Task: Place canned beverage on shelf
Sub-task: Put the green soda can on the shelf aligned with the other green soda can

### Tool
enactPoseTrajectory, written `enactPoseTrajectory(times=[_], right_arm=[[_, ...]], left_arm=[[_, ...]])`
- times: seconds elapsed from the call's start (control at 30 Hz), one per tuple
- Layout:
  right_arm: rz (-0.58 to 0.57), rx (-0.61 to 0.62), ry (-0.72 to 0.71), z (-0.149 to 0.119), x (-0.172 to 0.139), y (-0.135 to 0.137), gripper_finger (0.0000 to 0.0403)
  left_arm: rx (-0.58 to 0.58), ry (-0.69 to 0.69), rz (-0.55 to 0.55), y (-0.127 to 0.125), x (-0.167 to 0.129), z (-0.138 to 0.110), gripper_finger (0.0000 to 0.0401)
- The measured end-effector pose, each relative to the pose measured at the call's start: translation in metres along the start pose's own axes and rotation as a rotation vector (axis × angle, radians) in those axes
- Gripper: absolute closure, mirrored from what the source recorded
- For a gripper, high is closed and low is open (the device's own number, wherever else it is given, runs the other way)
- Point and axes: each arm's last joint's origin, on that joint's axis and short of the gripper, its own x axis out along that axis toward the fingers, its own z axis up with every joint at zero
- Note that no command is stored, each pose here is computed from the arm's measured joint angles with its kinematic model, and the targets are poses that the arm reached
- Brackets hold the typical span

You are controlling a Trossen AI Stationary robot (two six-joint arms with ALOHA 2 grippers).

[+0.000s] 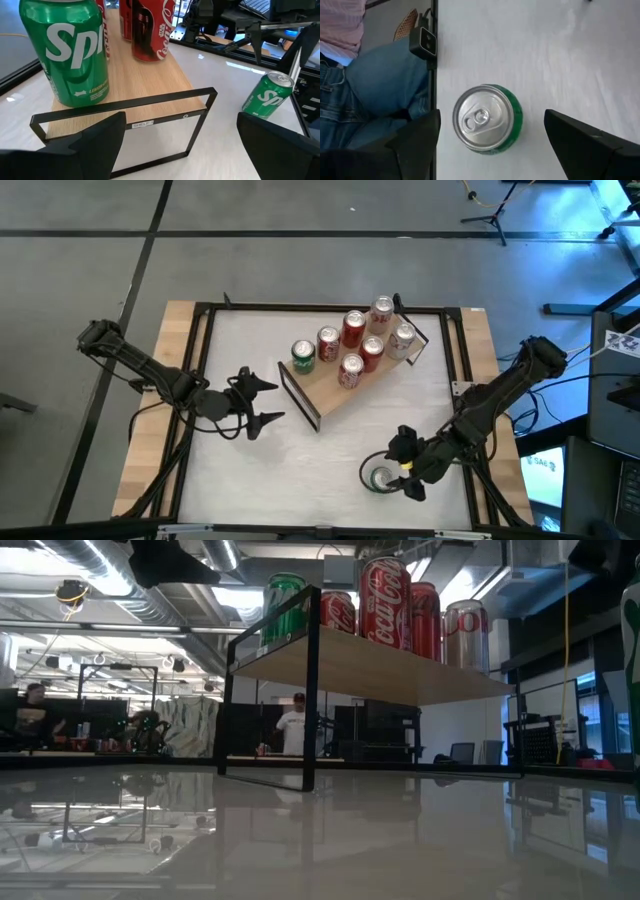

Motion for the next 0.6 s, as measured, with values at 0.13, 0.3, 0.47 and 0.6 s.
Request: enactPoseTrajectory(times=[0.13, 0.3, 0.47, 0.6], right_arm=[[-0.021, -0.005, 0.018, 0.000, 0.010, 0.002, 0.0054], [-0.038, -0.030, 0.035, 0.000, 0.019, 0.005, 0.0054], [-0.039, -0.034, 0.037, 0.002, 0.023, 0.008, 0.0054], [-0.040, -0.039, 0.041, 0.001, 0.024, 0.010, 0.0054]], left_arm=[[0.001, 0.001, 0.001, 0.000, 0.000, 0.000, 0.0031], [0.001, 0.001, 0.001, 0.000, 0.000, 0.000, 0.0031], [0.002, 0.001, 0.001, 0.000, 0.000, 0.000, 0.0031], [0.002, 0.001, 0.001, 0.000, 0.000, 0.000, 0.0031]])
